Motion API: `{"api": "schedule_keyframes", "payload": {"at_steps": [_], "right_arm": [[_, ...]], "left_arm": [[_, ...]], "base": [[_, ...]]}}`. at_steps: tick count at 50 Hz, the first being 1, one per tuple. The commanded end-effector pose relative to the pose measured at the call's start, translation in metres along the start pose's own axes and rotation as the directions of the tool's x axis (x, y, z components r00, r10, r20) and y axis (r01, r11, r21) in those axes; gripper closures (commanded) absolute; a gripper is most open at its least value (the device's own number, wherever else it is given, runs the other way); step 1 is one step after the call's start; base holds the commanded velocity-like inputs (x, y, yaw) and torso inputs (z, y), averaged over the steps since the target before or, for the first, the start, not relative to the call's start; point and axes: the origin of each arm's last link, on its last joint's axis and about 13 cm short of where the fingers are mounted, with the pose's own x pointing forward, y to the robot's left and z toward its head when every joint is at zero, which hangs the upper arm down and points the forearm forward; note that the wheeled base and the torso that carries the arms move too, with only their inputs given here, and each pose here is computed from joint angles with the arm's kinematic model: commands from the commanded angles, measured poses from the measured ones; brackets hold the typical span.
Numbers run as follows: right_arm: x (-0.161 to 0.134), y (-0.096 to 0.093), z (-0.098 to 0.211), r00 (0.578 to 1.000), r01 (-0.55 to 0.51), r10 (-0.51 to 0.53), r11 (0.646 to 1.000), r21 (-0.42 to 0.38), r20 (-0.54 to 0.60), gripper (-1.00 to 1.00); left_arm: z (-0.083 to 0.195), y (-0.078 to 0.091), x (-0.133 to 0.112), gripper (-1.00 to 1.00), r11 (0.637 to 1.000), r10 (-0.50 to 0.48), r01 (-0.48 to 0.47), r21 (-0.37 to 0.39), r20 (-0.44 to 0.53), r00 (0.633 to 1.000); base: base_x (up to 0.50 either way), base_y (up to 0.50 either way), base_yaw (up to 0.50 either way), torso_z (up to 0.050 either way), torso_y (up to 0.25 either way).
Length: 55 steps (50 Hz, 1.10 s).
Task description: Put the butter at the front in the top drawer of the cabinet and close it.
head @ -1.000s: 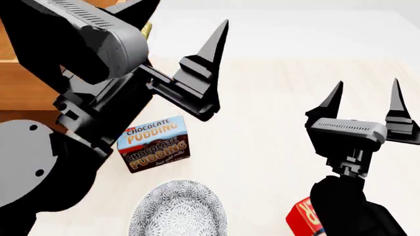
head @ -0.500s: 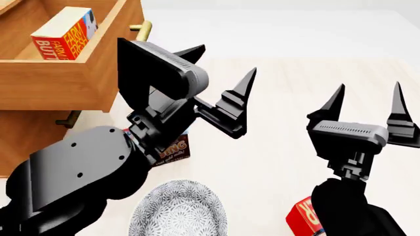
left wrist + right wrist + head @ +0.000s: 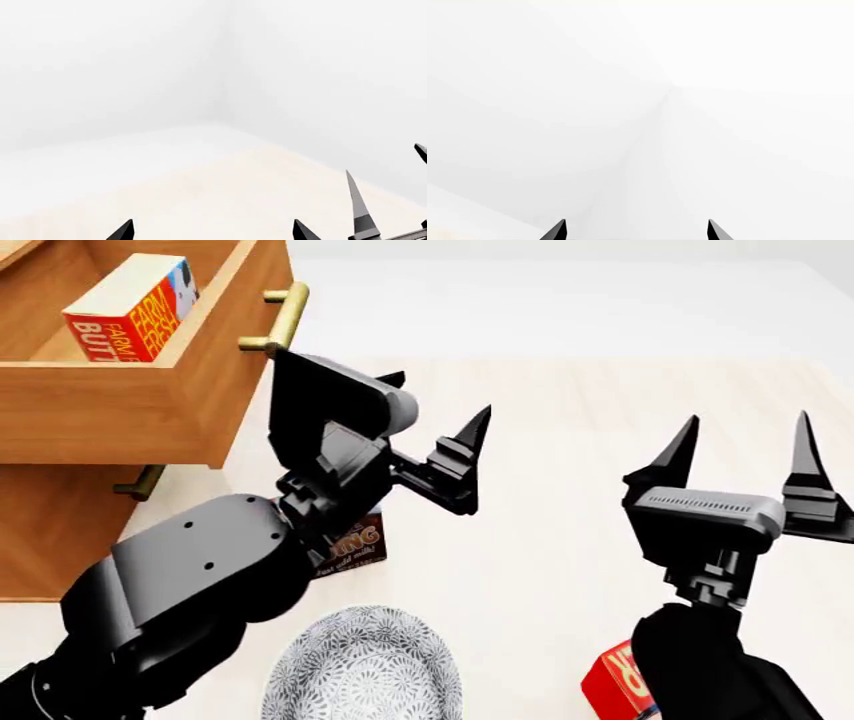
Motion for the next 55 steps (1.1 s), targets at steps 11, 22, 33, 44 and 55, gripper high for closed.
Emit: {"api": "schedule_keyframes", "payload": {"at_steps": [11, 22, 33, 44, 55], "right_arm": [[0.001, 0.005, -0.001, 1.0, -0.008, 0.008, 1.0, 0.009, -0.003, -1.0], [-0.001, 0.005, -0.002, 1.0, -0.009, 0.009, 1.0, 0.012, -0.005, -1.0], [-0.001, 0.004, -0.001, 1.0, -0.008, 0.008, 1.0, 0.013, -0.004, -1.0], [-0.002, 0.006, 0.0, 1.0, -0.013, 0.013, 1.0, 0.015, -0.004, -1.0], [-0.003, 0.005, 0.002, 1.0, -0.019, 0.019, 1.0, 0.018, 0.005, -1.0]], "left_arm": [[-0.007, 0.014, -0.005, -1.0, 0.999, 0.043, -0.043, 0.005, -0.037, 0.998], [-0.006, 0.018, -0.009, -1.0, 0.998, 0.057, -0.056, 0.012, -0.041, 0.998], [-0.003, 0.024, -0.013, -1.0, 0.997, 0.074, -0.072, 0.026, -0.043, 0.996], [-0.005, 0.033, -0.014, -1.0, 0.994, 0.107, -0.105, 0.036, -0.051, 0.993], [-0.006, 0.044, -0.011, -1.0, 0.989, 0.142, -0.14, 0.037, -0.052, 0.989]], "base": [[0.0, 0.0, 0.0, 0.0, 0.0], [0.0, 0.0, 0.0, 0.0, 0.0], [0.0, 0.0, 0.0, 0.0, 0.0], [0.0, 0.0, 0.0, 0.0, 0.0], [0.0, 0.0, 0.0, 0.0, 0.0]]}}
